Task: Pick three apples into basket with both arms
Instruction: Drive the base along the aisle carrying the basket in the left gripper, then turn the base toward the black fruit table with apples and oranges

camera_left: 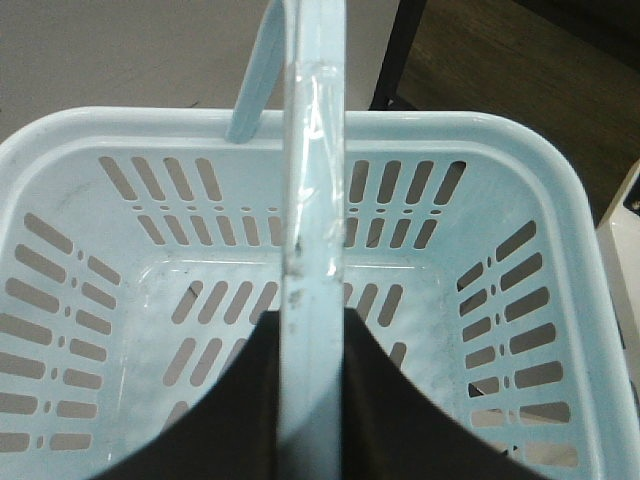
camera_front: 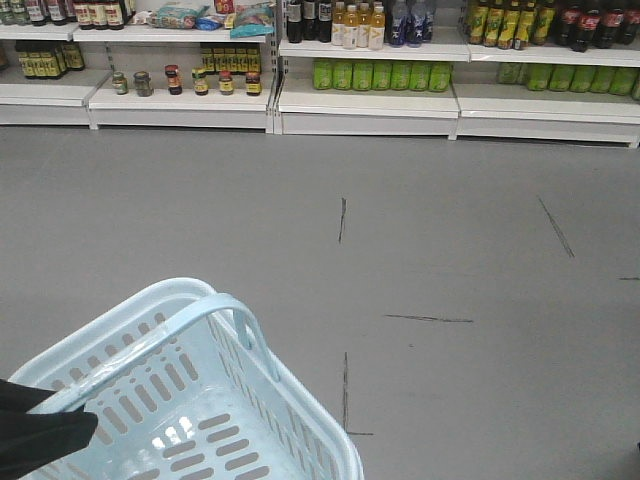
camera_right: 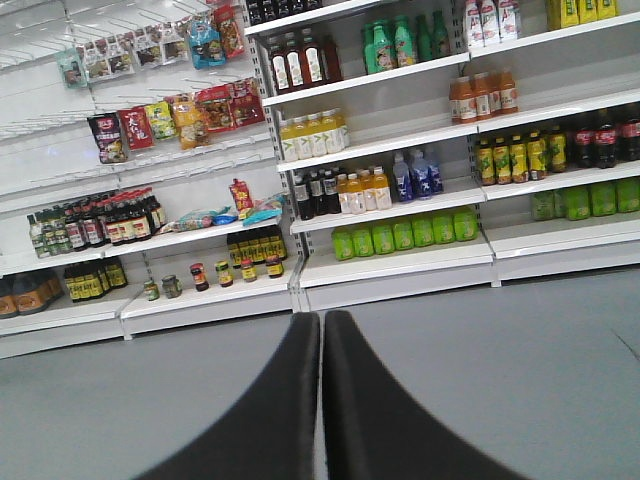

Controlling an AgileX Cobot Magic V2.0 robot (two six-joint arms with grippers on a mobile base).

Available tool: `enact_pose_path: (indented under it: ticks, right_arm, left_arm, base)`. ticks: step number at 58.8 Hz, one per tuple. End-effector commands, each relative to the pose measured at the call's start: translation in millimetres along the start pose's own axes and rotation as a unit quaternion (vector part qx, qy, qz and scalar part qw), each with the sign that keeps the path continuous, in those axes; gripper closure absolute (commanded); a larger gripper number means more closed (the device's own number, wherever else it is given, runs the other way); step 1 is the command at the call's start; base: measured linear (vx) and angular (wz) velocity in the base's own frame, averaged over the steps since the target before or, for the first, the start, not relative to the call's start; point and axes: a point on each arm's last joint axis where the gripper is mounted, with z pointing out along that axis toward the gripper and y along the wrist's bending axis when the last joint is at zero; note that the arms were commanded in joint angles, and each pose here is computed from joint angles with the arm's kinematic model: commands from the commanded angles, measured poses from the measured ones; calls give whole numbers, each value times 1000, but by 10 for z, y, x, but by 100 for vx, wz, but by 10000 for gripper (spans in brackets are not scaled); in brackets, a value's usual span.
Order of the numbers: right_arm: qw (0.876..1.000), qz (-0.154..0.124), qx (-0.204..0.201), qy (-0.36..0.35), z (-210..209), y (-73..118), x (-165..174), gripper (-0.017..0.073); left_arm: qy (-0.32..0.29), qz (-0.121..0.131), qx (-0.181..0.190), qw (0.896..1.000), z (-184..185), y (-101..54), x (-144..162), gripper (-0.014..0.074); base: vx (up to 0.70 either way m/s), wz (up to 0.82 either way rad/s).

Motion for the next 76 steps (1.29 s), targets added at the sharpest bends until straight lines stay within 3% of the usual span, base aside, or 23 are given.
enact_pose_path:
  ticks: [1, 76]
  right_arm:
    - [999, -7, -4, -37, -8, 5, -36, 565]
    - [999, -7, -4, -37, -8, 5, -36, 565]
  left_arm:
    - [-58, -11, 0, 998, -69, -25, -140, 599]
    - [-58, -11, 0, 998, -69, -25, -140, 599]
  base:
    - [21, -14]
    - [14, -30]
